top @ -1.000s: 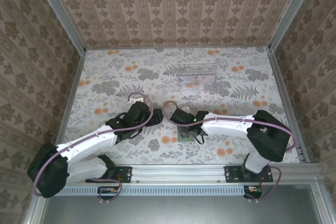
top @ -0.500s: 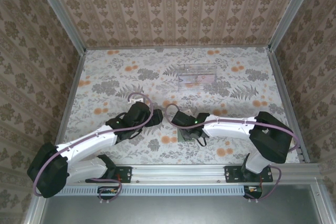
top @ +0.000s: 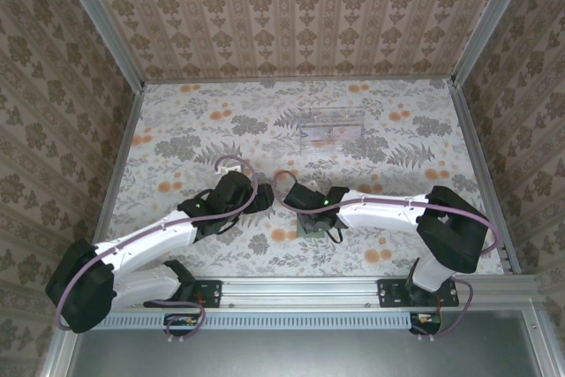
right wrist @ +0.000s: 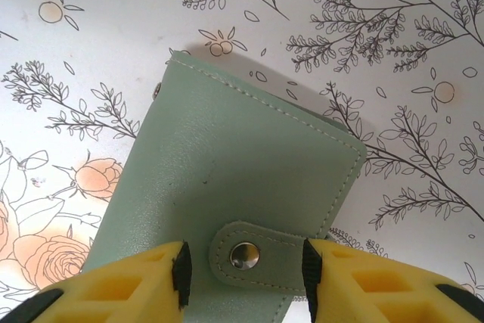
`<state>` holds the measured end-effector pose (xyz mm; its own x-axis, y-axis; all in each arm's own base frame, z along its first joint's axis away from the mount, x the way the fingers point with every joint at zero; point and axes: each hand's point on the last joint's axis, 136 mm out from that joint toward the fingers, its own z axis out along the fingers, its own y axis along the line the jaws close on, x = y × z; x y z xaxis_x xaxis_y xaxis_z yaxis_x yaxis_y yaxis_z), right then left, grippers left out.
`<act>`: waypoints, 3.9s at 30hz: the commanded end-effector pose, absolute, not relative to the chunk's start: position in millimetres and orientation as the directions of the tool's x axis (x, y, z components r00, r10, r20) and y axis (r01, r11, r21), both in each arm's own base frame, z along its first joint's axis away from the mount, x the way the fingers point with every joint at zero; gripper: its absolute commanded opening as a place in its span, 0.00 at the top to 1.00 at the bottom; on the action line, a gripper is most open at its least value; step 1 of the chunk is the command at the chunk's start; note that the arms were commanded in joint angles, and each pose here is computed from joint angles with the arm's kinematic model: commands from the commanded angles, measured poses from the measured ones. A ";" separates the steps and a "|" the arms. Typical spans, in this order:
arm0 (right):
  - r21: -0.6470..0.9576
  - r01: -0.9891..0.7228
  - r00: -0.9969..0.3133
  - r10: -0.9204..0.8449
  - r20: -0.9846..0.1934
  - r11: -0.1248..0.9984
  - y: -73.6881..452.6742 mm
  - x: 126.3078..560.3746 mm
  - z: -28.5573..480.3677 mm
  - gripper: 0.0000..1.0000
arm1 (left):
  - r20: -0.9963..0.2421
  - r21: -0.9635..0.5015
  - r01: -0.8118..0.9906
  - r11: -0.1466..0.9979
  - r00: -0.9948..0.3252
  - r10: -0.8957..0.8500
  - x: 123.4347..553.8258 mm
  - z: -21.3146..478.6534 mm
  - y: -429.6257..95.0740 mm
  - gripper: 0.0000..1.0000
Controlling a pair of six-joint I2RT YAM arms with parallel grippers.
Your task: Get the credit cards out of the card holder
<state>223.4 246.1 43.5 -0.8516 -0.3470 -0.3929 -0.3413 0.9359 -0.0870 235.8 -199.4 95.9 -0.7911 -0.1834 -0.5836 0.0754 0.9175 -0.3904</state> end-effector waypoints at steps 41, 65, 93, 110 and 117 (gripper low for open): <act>0.135 -0.340 -0.849 -0.242 -0.470 0.931 259.9 225.0 53.6 1.00 | -0.287 -0.747 0.111 0.655 -0.943 -0.167 214.8 76.9 -323.5 1.00; 0.261 -0.253 -0.830 -0.070 -0.554 0.932 218.4 225.6 87.6 1.00 | -0.039 -0.584 -0.122 0.803 -0.983 -0.178 201.0 -5.5 -311.8 1.00; 0.295 -0.218 -0.872 -0.050 -0.487 0.930 220.2 226.9 52.0 1.00 | -0.109 -0.755 0.086 0.650 -0.994 0.005 199.3 48.9 -386.7 1.00; 0.347 -0.160 -0.840 0.058 -0.539 0.924 179.7 223.8 76.6 1.00 | 0.054 -0.556 -0.091 0.826 -0.996 -0.073 190.8 -17.5 -339.1 1.00; 0.362 -0.146 -0.861 0.062 -0.504 0.921 184.1 222.4 60.4 1.00 | -0.090 -0.629 0.025 0.777 -0.995 -0.041 203.5 31.3 -357.1 1.00</act>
<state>227.4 185.0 73.3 -0.8412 0.0587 -0.5376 -0.1633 0.9201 0.3560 202.0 -372.8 32.6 -0.9985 -0.0235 -0.0502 0.0179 0.7197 -0.6940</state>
